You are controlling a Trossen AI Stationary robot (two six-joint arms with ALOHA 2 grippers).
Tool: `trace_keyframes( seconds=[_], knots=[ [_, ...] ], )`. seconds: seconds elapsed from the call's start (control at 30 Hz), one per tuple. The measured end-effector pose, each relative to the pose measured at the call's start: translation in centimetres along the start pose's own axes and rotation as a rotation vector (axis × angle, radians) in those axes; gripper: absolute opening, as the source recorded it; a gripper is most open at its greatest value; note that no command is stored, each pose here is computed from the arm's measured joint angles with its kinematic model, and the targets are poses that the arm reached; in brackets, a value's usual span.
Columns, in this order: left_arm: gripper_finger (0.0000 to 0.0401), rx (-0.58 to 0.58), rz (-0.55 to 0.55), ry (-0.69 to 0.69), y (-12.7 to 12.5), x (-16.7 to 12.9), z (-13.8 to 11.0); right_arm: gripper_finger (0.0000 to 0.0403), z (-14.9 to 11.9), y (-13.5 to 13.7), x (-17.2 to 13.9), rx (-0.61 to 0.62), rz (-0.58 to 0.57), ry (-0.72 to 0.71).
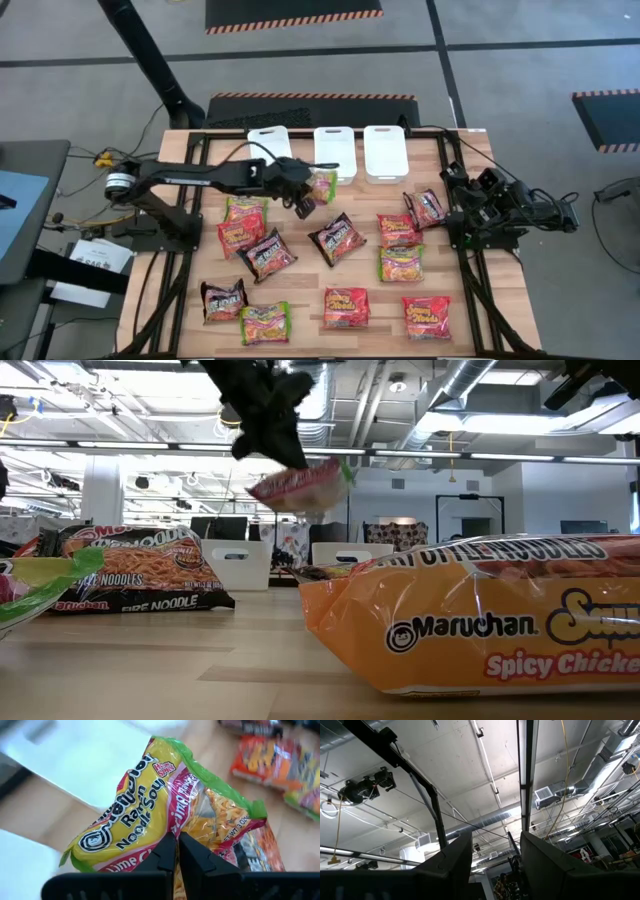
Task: Sort Maruchan noodles
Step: Put the green noodle pack into the left white bin
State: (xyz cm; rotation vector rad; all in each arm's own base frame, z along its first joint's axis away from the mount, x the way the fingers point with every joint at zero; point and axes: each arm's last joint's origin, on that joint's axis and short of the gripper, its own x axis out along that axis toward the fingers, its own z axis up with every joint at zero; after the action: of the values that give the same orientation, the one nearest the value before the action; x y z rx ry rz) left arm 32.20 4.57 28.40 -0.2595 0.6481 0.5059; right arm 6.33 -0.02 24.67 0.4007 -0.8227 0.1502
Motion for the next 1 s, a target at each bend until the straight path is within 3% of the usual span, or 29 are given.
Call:
trace_keyframes(
  seconds=[0.17,0.3,0.4,0.63,0.8,1.0],
  knots=[
    [0.0,0.041,0.238,-0.063,2.3,-2.4,0.8,0.0191,0.0,0.0,0.0,0.0,0.0,0.0],
    [0.0,0.084,0.457,-0.039,4.8,-3.0,0.8,0.0192,0.0,0.0,0.0,0.0,0.0,0.001],
    [0.0,0.099,0.564,0.002,6.8,-2.8,0.9,0.0192,-0.1,0.0,0.0,0.0,-0.003,0.007],
    [0.0,0.053,0.683,0.089,11.2,-0.7,1.0,0.0192,-0.2,-0.1,0.0,0.0,-0.009,0.021],
    [0.0,0.004,0.662,0.148,13.5,0.8,0.8,0.0192,-0.2,-0.1,0.0,0.003,-0.009,0.021],
    [0.0,0.035,0.649,0.167,14.5,2.7,0.7,0.0192,-0.2,-0.1,0.0,0.003,-0.009,0.02]
  ],
)
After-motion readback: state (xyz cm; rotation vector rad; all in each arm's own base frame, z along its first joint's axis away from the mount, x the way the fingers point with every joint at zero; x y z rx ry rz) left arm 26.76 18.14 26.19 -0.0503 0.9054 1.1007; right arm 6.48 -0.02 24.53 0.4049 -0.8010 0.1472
